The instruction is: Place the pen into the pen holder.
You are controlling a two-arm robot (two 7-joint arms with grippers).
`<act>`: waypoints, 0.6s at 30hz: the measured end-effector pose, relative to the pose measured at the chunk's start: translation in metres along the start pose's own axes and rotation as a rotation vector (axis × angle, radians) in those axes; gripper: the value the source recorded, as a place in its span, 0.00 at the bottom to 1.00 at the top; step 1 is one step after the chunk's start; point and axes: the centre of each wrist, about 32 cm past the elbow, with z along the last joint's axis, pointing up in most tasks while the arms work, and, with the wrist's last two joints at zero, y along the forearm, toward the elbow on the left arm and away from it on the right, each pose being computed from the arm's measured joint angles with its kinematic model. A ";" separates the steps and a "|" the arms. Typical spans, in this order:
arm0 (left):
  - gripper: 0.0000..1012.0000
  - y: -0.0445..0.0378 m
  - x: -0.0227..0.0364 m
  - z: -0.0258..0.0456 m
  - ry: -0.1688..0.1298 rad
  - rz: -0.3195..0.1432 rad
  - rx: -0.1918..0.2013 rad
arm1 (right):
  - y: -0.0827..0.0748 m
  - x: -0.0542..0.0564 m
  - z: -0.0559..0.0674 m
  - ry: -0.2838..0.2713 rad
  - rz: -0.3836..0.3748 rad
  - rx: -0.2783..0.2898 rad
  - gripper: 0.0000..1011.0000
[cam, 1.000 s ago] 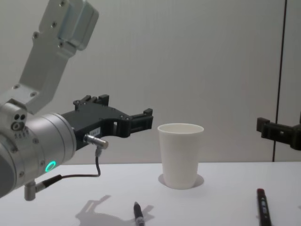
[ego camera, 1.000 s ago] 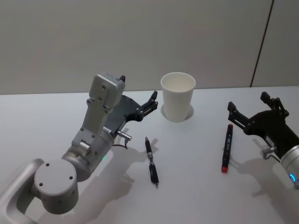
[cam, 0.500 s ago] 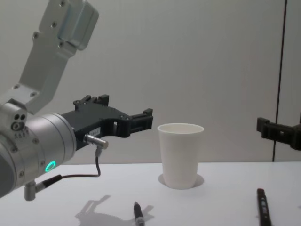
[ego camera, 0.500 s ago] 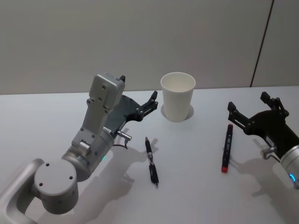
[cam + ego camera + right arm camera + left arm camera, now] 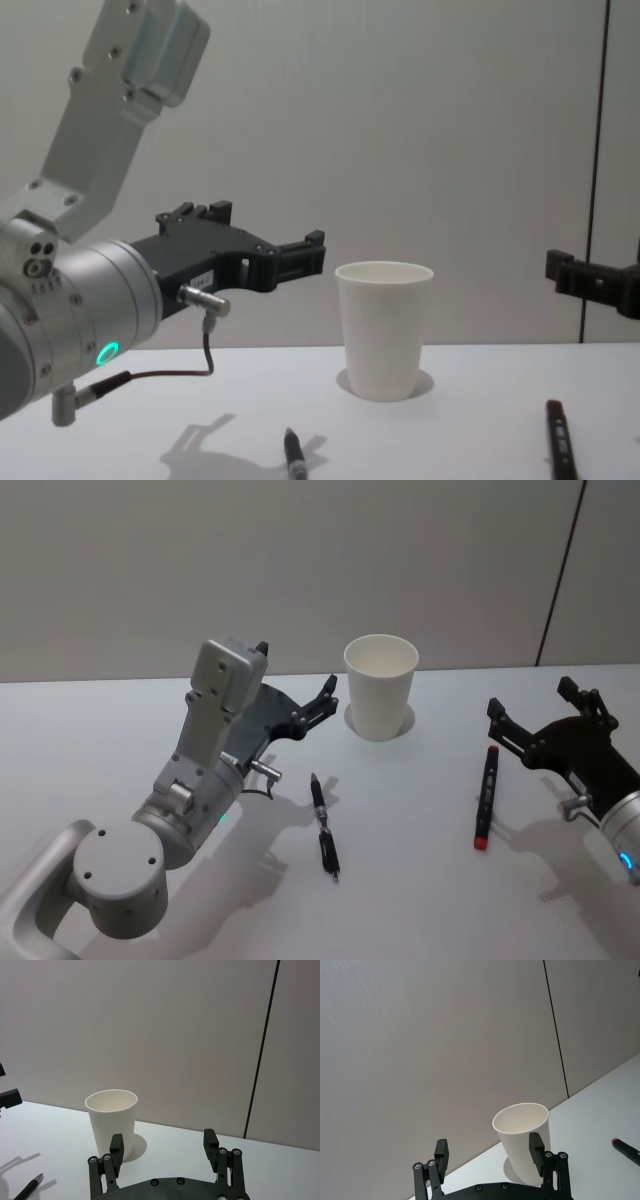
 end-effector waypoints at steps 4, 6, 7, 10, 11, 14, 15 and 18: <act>0.99 0.0000 0.0000 0.0000 0.000 0.000 0.000 | 0.000 0.000 0.000 0.000 0.000 0.000 0.99; 0.99 0.0000 0.0000 0.0000 0.000 0.000 0.000 | 0.000 0.000 0.000 0.000 0.000 0.000 0.99; 0.99 0.0000 0.0000 0.0000 0.000 0.000 0.000 | 0.000 0.000 0.000 0.000 0.000 0.000 0.99; 0.99 0.0000 0.0000 0.0000 0.000 0.000 0.000 | 0.000 0.000 0.000 -0.005 0.001 -0.004 0.99; 0.99 0.0000 0.0000 0.0000 0.000 0.000 0.000 | 0.000 0.000 0.000 -0.005 0.001 -0.004 0.99; 0.99 0.0000 0.0000 0.0000 0.000 0.000 0.000 | 0.001 0.000 -0.001 -0.018 0.001 -0.021 0.99; 0.99 0.0000 0.0000 0.0000 0.000 0.000 0.000 | 0.002 0.000 -0.001 -0.022 0.000 -0.027 0.99; 0.99 0.0000 0.0000 0.0000 0.000 0.000 0.000 | 0.003 0.001 -0.001 -0.030 -0.003 -0.043 0.99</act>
